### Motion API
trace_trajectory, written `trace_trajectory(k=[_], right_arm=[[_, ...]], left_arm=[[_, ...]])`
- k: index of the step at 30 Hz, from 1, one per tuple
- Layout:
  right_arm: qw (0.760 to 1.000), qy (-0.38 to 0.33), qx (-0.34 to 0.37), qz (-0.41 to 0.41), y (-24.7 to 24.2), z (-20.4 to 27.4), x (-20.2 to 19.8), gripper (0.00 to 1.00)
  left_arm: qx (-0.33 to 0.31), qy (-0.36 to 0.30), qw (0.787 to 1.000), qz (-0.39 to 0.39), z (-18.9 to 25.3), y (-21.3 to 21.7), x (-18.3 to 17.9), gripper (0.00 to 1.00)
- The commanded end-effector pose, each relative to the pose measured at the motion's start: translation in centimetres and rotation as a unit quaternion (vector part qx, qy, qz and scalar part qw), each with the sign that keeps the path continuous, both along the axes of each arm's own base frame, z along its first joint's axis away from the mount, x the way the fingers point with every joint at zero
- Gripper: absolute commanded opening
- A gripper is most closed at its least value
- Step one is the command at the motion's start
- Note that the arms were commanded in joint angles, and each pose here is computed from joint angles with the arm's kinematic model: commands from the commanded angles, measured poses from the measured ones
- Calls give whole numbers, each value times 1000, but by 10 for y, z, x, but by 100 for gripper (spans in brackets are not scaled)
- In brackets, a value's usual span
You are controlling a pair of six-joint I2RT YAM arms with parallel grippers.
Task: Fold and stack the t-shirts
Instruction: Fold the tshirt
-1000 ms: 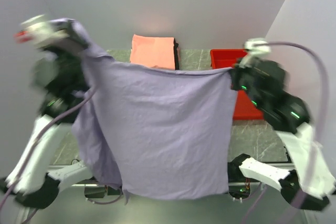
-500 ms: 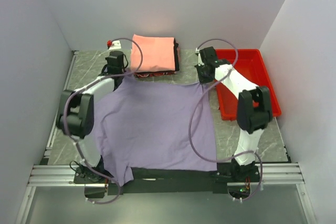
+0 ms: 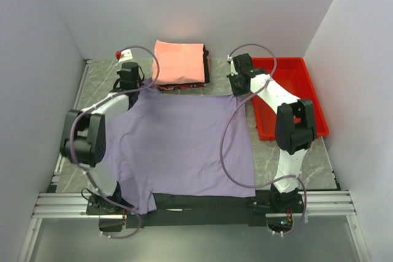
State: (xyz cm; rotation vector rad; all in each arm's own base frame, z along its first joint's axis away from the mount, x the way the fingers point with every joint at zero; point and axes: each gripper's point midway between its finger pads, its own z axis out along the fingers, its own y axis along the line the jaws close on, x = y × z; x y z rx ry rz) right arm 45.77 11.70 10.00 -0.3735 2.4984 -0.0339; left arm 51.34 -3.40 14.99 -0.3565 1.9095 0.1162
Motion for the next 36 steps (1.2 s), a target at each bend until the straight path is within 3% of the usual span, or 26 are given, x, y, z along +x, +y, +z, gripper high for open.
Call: trace_trajectory(k=[1, 13, 25, 36], right_arm=[[999, -44, 10, 6, -4, 34, -3, 0], [998, -49, 20, 21, -5, 41, -43, 0], [999, -46, -15, -2, -12, 42, -75, 0], [998, -50, -33, -15, -23, 50, -94, 0]], left_arm=[[-60, -60, 996, 0, 41, -7, -20, 1], [-140, -51, 989, 13, 27, -6, -115, 1], [-188, -36, 973, 131, -1, 24, -206, 1], [-232, -28, 951, 201, -11, 42, -255, 1]])
